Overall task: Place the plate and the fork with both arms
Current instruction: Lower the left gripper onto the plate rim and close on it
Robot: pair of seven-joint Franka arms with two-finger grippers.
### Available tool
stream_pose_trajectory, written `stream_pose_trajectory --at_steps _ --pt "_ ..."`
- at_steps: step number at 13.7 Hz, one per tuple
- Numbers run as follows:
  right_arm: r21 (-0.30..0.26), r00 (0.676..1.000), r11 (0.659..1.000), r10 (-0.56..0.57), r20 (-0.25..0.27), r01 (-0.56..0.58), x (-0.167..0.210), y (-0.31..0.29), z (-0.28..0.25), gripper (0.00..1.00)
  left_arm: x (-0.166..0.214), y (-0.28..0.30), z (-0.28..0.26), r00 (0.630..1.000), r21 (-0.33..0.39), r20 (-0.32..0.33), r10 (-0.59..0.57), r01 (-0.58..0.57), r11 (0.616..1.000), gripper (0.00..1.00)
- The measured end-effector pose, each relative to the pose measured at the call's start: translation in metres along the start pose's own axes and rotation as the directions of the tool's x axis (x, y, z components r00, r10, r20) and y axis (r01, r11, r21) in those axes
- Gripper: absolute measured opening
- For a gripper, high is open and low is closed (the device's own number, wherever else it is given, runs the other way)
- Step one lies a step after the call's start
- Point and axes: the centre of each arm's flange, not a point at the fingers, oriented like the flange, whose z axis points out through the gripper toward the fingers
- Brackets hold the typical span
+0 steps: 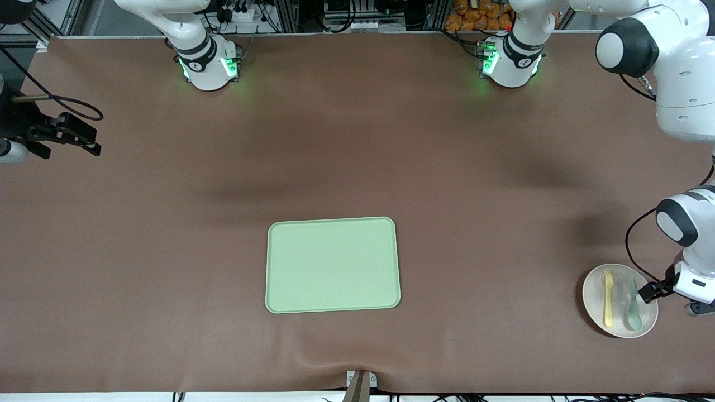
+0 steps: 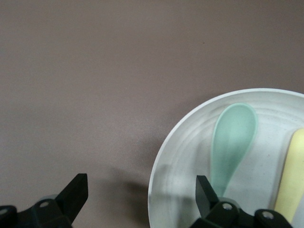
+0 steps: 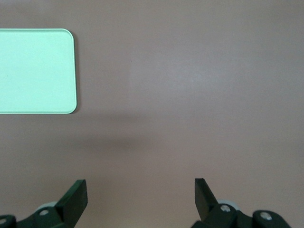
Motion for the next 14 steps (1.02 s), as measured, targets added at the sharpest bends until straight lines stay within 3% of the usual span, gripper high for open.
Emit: stream_pose_trajectory --at_steps 14 --pt "0.0 1.0 1.0 0.0 0.0 0.0 0.0 0.0 0.0 1.0 -0.009 0.008 0.028 0.999 -0.005 -0.054 0.006 -0.006 1.0 1.0"
